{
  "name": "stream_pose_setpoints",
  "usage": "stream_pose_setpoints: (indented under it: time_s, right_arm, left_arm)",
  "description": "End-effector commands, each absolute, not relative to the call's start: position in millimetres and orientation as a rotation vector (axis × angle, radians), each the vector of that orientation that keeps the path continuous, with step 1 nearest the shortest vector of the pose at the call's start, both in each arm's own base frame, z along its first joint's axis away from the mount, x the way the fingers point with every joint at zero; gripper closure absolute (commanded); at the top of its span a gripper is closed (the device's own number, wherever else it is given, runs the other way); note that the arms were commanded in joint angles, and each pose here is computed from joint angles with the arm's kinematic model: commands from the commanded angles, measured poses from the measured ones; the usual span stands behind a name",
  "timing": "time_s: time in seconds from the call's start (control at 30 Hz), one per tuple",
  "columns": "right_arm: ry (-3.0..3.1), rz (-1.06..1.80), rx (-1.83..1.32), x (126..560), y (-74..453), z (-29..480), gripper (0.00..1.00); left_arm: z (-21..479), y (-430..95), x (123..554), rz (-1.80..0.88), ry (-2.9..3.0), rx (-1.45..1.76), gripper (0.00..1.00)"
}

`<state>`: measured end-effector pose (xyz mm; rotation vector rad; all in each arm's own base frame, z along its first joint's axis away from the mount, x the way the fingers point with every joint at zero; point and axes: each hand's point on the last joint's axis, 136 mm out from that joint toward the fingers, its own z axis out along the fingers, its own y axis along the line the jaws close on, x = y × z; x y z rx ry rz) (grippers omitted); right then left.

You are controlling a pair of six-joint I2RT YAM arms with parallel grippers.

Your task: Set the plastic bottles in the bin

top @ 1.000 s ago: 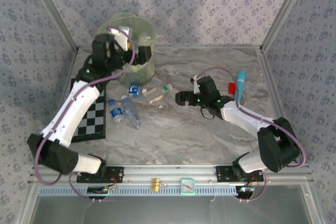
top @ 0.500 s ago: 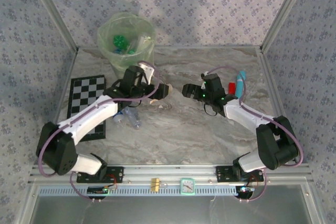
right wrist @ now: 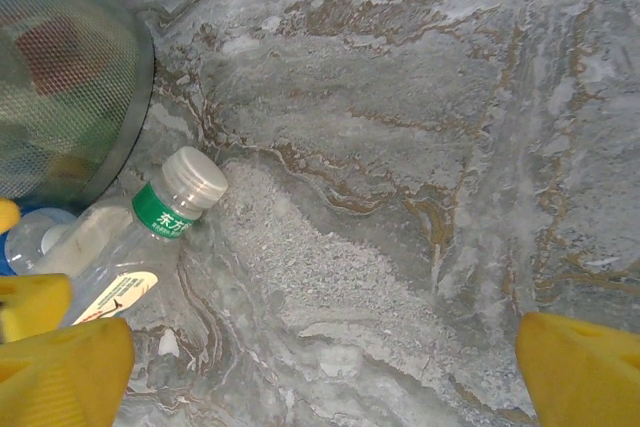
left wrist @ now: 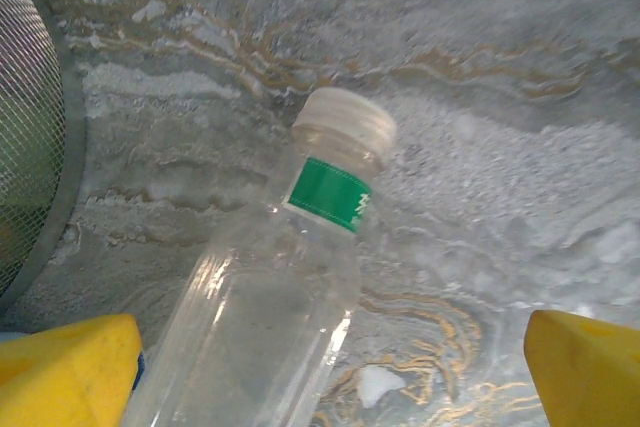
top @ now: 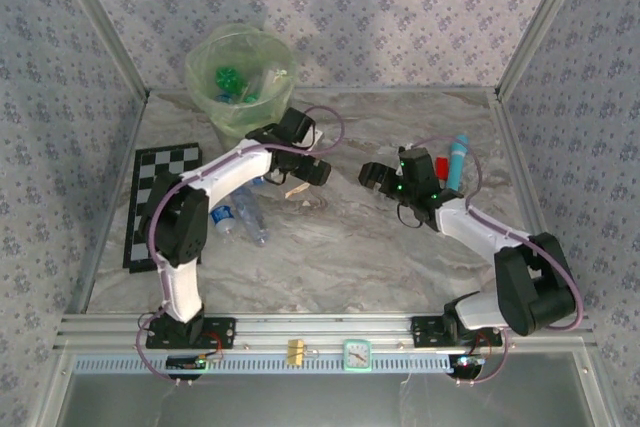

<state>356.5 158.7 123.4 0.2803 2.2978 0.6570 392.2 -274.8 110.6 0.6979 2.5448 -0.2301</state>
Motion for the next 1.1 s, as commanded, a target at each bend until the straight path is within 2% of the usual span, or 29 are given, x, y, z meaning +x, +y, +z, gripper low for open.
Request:
stream_pose_setpoints:
  time_s: [0.0,0.33,0.57,0.7,0.9,1.07]
  right_arm:
    - [2.266,0.663,0.313,355.4,152.1,129.1,0.00]
    - [2.262,0.663,0.327,351.6,146.0,125.8,0.00]
    - [2.258,0.667,0.330,350.5,144.6,125.9,0.00]
    - [2.260,0.667,0.334,350.1,144.3,125.0,0.00]
    - [2.256,0.672,0.331,350.2,144.6,125.6,0.00]
    - [2.254,0.671,0.334,350.5,143.9,125.6,0.00]
  left_arm:
    - [104.3,-259.7,393.4,-0.079,2.584,0.768,0.01]
    - [67.6,-245.0,391.2,0.062,2.675,0.803,0.01]
    - [52.1,-248.8,383.7,0.041,2.714,0.813,0.07]
    - [46.3,-251.7,379.3,0.039,2.722,0.833,0.16]
    - [45.3,-254.5,377.7,0.044,2.710,0.849,0.41]
    - [50.8,-256.2,379.6,0.038,2.689,0.844,0.47]
